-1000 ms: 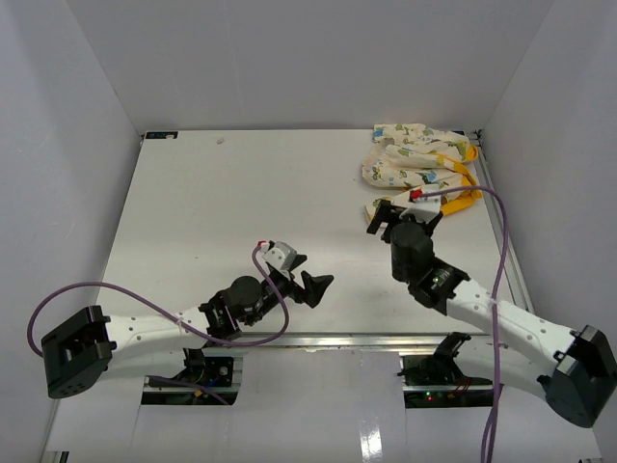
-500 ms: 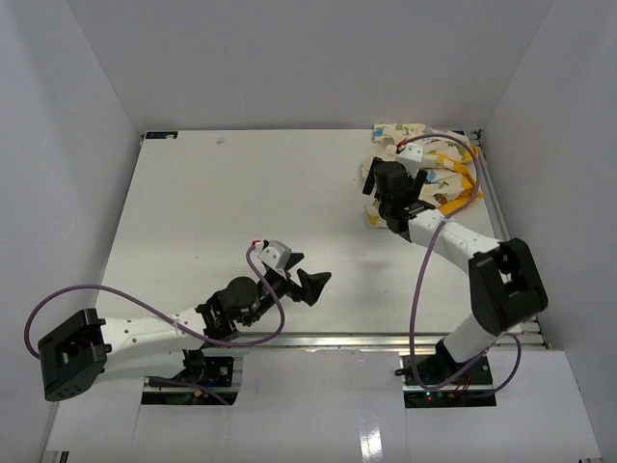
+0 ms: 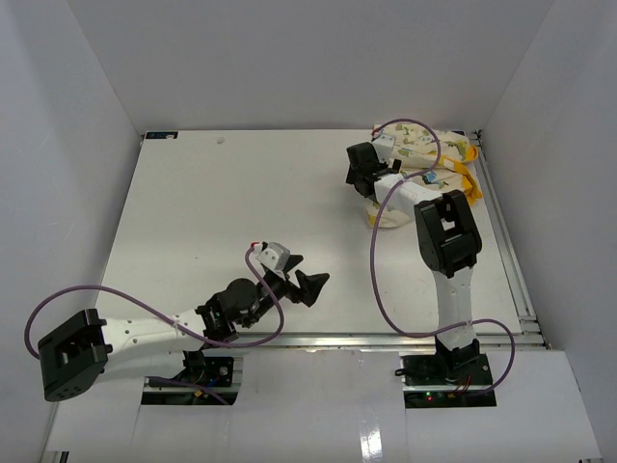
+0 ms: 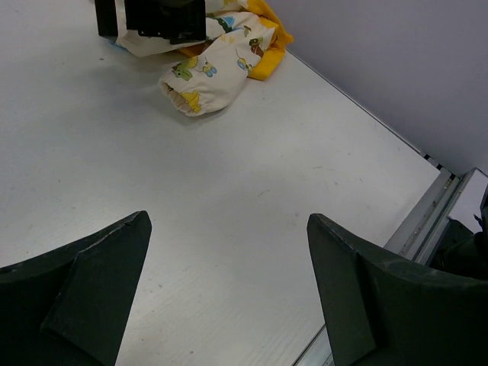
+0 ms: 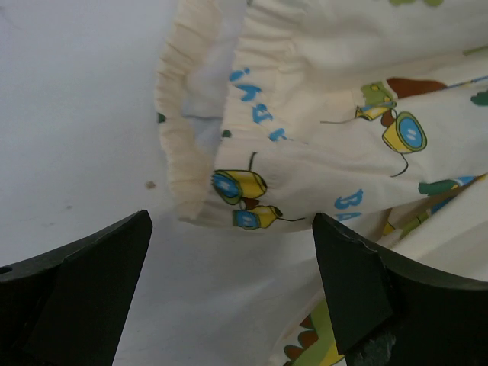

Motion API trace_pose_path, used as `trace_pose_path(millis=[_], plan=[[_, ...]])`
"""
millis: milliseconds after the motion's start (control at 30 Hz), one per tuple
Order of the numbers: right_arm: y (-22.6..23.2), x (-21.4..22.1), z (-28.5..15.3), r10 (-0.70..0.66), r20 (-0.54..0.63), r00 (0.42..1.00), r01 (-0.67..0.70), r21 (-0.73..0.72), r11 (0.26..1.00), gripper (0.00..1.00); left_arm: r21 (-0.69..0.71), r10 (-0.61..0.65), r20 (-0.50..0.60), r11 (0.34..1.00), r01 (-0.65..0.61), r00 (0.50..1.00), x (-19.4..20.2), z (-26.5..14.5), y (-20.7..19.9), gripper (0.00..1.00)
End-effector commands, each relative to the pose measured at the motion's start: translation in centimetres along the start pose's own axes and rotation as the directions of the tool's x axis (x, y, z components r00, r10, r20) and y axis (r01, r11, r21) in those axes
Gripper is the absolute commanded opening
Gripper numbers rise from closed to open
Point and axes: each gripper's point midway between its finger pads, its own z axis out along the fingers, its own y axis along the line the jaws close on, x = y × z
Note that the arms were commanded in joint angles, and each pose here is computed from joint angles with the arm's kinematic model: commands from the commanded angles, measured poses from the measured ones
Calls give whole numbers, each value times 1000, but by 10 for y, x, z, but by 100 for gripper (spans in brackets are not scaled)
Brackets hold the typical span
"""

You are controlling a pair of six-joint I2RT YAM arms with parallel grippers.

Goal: Zip up the jacket

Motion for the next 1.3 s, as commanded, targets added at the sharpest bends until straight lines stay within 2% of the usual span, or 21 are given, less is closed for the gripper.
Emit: trace_pose_path(millis=[0,133,333,367,400,533,567,600,633,667,700,767,867,967,1100,1200,1267], plan=[[-17,-1,3,4,-26,1000,-2,79,997,95,64,-32,4,997,31,999,-5,2,-15,93],[-35,9,1,-35,-34,999,40,152,988,97,73,-39,-8,997,40,999,-2,2,-17,93],[-49,16,-15,-75,-15,997,76,113,991,57,33,-30,9,999,30,1000,-6,1,-9,94],[-51,18,-23,-79,-21,997,80,84,993,41,26,-24,14,999,24,1000,-6,0,-7,94],[-52,20,-27,-99,-31,995,101,65,993,34,15,-22,18,1000,22,1000,-7,0,-4,94],[-69,41,-59,-55,-99,994,59,41,997,24,13,-28,40,1000,27,999,-12,-2,-4,96],[-86,66,-67,-49,-132,990,57,58,997,19,32,-29,41,999,27,999,-11,-5,-6,96],[-98,80,-77,-27,-141,990,37,66,997,15,49,-30,47,998,28,998,-11,-7,-7,96],[-101,70,-88,28,-102,994,-23,49,999,13,58,-36,62,998,32,997,-15,-8,-9,96],[-124,101,-97,19,-136,991,-9,73,997,13,47,-32,63,998,29,998,-13,-10,-6,96],[-128,89,-111,61,-89,994,-57,45,997,14,22,-30,65,999,29,997,-13,-10,-1,96],[-133,95,-121,71,-56,996,-72,-20,997,30,-3,-12,68,1000,12,998,-15,-8,3,96],[-119,65,-134,103,31,994,-99,-125,987,59,-34,-5,62,999,7,998,-15,-7,8,97],[-90,19,-136,132,84,988,-114,-193,974,76,-21,-9,56,1000,10,998,-15,-6,5,97],[-60,-26,-126,162,128,979,-132,-216,967,85,-30,-12,60,999,14,998,-17,-7,6,97],[-45,-53,-108,192,154,969,-167,-161,973,87,-26,-27,65,999,28,998,-19,-8,5,97],[-35,-49,-86,200,130,971,-185,-118,976,89,-10,-34,62,999,35,998,-18,-8,2,97]])
